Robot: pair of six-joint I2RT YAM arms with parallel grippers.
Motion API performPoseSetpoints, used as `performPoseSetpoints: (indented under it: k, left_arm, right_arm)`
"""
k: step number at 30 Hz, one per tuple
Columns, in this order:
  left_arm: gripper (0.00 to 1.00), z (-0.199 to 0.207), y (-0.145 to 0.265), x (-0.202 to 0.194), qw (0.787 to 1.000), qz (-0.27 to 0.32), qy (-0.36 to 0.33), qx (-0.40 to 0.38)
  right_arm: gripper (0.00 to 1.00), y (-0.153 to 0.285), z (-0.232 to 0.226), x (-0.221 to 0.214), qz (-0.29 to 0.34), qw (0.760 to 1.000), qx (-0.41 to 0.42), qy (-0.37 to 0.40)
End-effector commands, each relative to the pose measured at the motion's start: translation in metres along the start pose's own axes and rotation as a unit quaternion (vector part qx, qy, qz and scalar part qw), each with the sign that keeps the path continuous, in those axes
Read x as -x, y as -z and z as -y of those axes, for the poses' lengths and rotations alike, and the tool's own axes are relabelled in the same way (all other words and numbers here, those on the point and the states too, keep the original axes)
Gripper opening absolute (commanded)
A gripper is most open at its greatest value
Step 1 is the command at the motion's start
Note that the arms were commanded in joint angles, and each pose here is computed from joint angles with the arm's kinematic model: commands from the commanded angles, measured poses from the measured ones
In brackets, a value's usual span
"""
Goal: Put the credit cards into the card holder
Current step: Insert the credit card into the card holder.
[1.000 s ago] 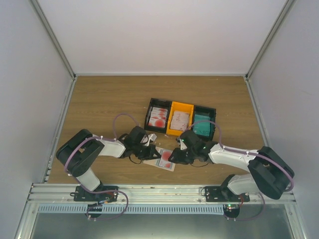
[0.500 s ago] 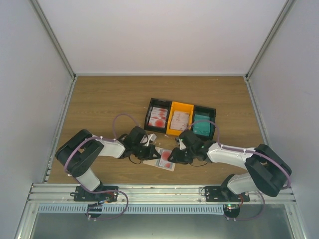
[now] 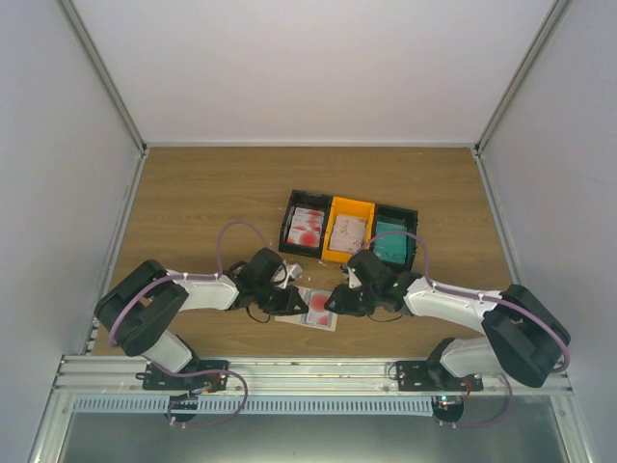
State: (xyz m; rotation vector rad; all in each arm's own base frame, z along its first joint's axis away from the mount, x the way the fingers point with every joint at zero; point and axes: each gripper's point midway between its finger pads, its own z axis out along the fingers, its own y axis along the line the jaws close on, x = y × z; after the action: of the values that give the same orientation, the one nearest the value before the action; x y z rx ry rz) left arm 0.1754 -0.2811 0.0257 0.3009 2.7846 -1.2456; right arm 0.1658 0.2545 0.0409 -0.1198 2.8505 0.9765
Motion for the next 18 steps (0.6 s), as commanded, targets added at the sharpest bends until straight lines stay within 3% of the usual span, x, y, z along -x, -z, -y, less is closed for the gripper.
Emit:
performPoseSetpoints:
  k: [1,8,18]
  left_arm:
    - [0.09,0.008,-0.009,-0.002,0.999,-0.015,-0.029,-0.001]
    - [0.00,-0.009,-0.016,-0.009,0.998,-0.032,-0.015,0.044]
    - [0.00,-0.053,-0.019,-0.021,0.990,-0.044,0.024,0.133]
  right_arm:
    - [0.34,0.005,-0.006,0.008,0.013,1.000,0.003,0.004]
    - [0.34,0.004,-0.007,0.005,0.008,1.000,0.010,0.006]
    - [0.38,-0.001,-0.004,0.000,-0.007,1.000,0.012,0.006]
